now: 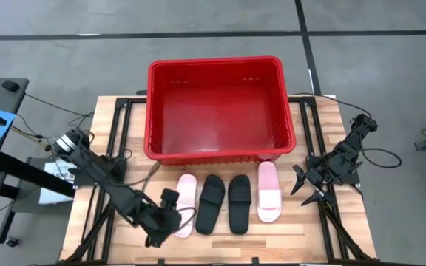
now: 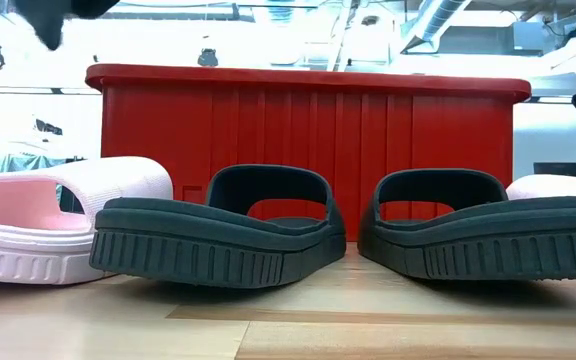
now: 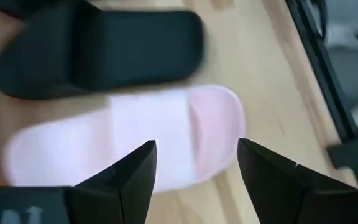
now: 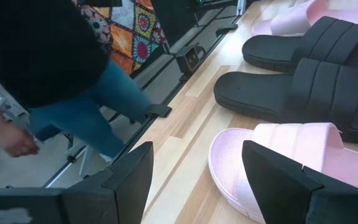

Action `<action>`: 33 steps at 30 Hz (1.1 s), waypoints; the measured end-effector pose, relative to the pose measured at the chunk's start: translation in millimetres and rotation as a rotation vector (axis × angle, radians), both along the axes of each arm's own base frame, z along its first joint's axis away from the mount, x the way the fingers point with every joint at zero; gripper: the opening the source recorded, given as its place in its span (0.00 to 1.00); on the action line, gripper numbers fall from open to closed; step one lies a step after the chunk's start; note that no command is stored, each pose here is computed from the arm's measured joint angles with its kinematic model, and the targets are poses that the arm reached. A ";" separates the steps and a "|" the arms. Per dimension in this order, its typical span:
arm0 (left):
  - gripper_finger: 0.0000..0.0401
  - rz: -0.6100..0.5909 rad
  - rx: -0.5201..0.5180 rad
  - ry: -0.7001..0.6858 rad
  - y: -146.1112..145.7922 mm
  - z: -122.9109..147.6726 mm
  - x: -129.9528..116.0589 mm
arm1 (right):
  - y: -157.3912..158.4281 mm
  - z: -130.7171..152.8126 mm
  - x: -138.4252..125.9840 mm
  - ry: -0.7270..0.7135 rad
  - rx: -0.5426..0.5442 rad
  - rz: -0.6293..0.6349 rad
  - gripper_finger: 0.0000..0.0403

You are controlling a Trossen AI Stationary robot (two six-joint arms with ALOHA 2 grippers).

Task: Pick and place slides into bin
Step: Put the left pink slipper in the red bin

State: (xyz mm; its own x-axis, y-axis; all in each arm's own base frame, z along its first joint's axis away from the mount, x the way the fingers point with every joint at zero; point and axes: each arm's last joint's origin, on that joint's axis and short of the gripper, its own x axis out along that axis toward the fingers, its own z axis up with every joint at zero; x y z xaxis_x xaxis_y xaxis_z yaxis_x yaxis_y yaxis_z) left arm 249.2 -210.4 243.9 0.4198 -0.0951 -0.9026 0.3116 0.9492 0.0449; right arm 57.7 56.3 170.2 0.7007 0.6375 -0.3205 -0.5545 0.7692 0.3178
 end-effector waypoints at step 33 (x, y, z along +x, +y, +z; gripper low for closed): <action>0.51 -0.013 0.199 0.184 -56.4 -101.7 38.0 | 0.0 0.0 0.0 0.000 0.000 0.000 0.59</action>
State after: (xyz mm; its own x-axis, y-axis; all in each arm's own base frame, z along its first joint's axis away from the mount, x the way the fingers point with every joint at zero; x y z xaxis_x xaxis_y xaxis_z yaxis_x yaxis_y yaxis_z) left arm 287.2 -266.8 142.2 0.2470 0.0870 -0.9651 0.3441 0.9232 0.1713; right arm 57.7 56.3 170.2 0.7004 0.6375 -0.3209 -0.5546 0.7691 0.3175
